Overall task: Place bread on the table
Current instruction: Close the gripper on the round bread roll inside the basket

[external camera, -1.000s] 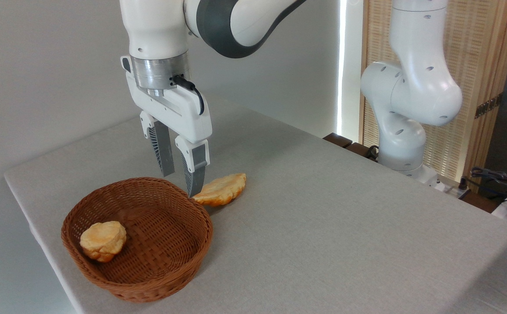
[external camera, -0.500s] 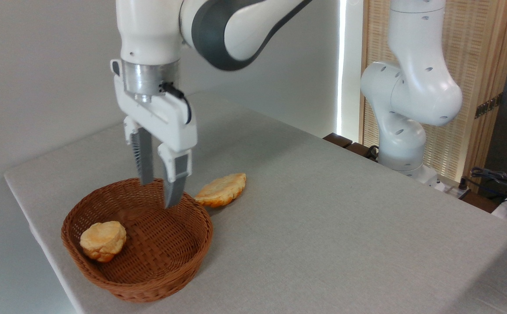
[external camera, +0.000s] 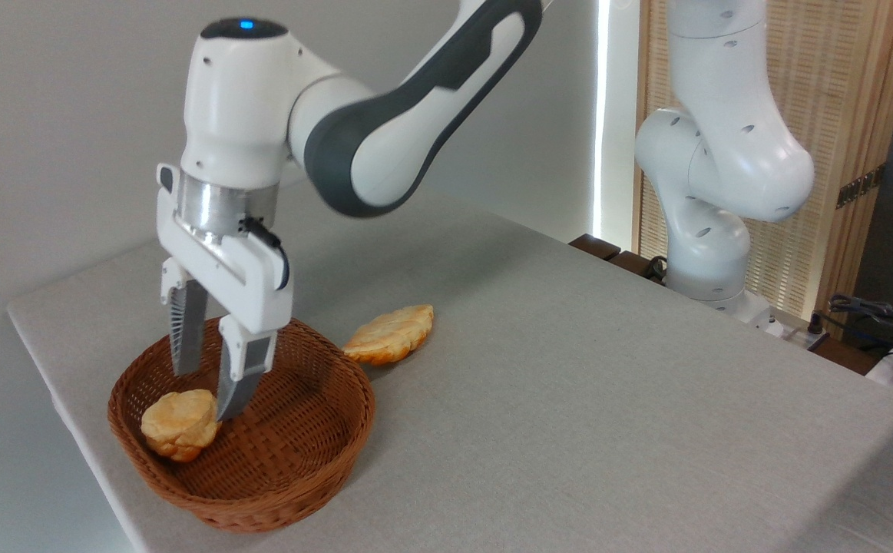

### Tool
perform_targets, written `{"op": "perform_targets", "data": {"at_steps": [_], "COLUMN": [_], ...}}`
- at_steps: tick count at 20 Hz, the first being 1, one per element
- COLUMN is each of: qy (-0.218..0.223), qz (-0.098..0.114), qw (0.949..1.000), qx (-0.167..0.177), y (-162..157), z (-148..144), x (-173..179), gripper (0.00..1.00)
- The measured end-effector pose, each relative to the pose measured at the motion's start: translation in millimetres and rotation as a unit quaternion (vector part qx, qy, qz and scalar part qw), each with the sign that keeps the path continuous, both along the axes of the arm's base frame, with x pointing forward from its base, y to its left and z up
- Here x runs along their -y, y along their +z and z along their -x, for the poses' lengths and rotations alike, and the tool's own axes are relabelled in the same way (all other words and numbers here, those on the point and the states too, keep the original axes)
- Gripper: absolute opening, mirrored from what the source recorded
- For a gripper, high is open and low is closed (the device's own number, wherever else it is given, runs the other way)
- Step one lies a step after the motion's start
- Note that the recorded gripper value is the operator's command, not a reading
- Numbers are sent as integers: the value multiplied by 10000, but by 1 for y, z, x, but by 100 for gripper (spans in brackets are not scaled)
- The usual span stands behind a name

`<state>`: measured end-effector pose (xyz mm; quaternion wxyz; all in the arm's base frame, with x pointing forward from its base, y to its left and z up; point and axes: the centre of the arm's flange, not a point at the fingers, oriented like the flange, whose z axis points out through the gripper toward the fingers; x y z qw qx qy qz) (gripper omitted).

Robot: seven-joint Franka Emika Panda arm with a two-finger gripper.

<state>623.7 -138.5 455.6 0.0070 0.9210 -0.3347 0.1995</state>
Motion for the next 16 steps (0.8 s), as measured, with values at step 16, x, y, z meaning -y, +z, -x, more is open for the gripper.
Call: {"op": "perform_targets", "data": {"at_steps": [16], "qy": [-475], "qz": [-422], "qw": [9975], "qx": [307], "y": [-44], "z": [-12], "x": [26], "gripper": [99]}}
